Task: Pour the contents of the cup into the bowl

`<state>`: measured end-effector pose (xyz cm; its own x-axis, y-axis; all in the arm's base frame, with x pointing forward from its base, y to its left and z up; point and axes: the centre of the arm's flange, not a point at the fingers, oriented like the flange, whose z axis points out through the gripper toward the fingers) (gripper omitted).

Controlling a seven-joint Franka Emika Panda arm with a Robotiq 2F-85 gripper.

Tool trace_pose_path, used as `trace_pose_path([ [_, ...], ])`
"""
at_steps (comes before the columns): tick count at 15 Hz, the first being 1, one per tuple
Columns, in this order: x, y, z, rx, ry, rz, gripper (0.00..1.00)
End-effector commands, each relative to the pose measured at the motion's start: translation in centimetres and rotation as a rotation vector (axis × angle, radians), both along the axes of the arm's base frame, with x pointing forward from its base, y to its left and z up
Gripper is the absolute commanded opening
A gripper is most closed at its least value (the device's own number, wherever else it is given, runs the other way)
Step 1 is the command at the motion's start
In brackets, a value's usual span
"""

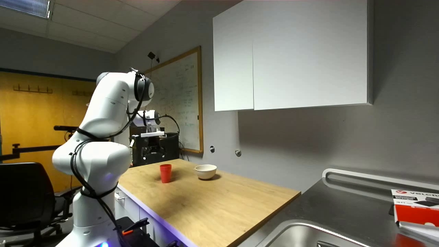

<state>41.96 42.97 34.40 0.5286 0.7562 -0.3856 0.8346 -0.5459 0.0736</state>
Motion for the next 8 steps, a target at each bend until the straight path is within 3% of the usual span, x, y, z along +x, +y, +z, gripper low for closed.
trace_pose_path([
  [1,4.1,-1.7,0.2,0.079,0.08,-0.014,1.0],
  [8,8.0,-5.4,-2.1,0.18,0.224,-0.155,1.0],
])
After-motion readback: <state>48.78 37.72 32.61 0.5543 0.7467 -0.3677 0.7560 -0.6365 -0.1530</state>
